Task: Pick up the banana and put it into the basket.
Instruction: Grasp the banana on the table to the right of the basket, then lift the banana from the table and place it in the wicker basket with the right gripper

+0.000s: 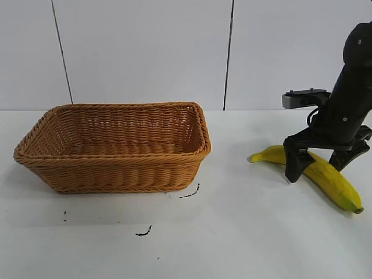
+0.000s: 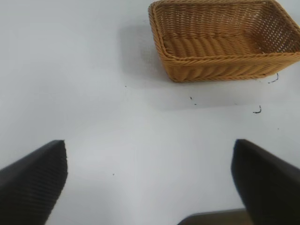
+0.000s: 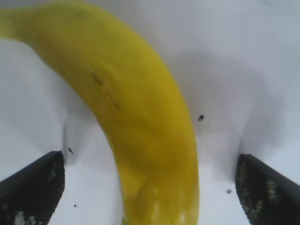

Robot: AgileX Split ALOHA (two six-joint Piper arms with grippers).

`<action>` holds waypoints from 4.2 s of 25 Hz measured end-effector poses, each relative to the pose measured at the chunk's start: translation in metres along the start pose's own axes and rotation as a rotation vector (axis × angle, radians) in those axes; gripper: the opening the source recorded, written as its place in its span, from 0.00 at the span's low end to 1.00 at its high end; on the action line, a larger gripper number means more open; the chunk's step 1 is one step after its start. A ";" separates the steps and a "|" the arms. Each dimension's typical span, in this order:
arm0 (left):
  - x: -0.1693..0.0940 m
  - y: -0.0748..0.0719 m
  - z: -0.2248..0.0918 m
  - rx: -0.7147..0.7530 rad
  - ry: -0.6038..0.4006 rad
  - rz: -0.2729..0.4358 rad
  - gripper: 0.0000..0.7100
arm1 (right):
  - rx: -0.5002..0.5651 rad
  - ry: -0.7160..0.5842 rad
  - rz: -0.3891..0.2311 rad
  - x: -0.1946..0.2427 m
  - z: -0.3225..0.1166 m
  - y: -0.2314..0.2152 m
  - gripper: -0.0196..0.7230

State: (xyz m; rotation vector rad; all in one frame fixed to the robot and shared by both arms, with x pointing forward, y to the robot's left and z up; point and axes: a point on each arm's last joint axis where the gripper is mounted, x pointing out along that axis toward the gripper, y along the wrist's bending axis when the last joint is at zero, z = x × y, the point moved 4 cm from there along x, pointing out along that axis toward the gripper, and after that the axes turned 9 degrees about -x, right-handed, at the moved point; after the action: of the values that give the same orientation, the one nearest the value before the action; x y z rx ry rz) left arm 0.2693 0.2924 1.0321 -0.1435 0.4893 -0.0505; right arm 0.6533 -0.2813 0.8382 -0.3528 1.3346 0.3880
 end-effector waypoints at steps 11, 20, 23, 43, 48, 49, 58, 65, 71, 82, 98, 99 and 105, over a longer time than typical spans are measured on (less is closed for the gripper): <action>0.000 0.000 0.000 0.000 0.000 0.000 0.97 | -0.031 -0.038 -0.040 -0.039 0.005 -0.002 0.43; 0.000 0.000 0.000 0.000 0.000 0.000 0.97 | -0.010 -0.141 -0.091 -0.137 0.003 0.006 0.43; 0.000 0.000 0.000 0.000 0.000 0.000 0.97 | -0.010 -0.081 -0.057 -0.147 -0.002 0.010 0.43; 0.000 0.000 0.000 0.000 0.000 0.001 0.97 | -0.187 -0.197 -0.047 -0.189 0.050 0.064 0.43; 0.000 0.000 0.000 0.000 0.000 0.001 0.97 | -0.328 -0.273 -0.041 -0.189 0.071 0.116 0.43; 0.000 0.000 0.000 0.000 0.000 0.001 0.97 | -0.355 -0.281 -0.034 -0.187 0.075 0.128 0.43; 0.000 0.000 0.000 0.000 0.000 0.001 0.97 | -0.567 -0.365 -0.002 -0.163 0.142 0.210 0.43; 0.000 0.000 0.000 0.000 0.000 0.001 0.97 | -0.818 -0.415 -0.021 -0.122 0.185 0.257 0.43; 0.000 0.000 0.000 0.000 0.000 0.001 0.97 | -0.907 -0.378 -0.047 -0.081 0.188 0.261 0.43; 0.000 0.000 0.000 0.000 0.000 0.001 0.97 | -0.884 -0.377 -0.067 -0.034 0.195 0.243 0.43; 0.000 0.000 0.000 0.000 0.000 0.000 0.97 | -0.846 -0.412 -0.014 -0.033 0.197 0.250 0.93; 0.000 0.000 0.000 0.000 0.000 0.000 0.97 | -0.819 -0.419 -0.011 -0.038 0.198 0.250 0.94; 0.000 0.000 0.000 0.000 0.000 0.000 0.97 | -0.520 -0.473 -0.049 -0.101 0.203 0.236 0.96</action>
State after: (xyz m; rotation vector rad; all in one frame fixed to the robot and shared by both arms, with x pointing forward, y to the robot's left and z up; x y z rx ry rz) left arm 0.2693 0.2924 1.0321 -0.1435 0.4893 -0.0505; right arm 0.7000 0.0136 0.9720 -0.6773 0.7475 0.7301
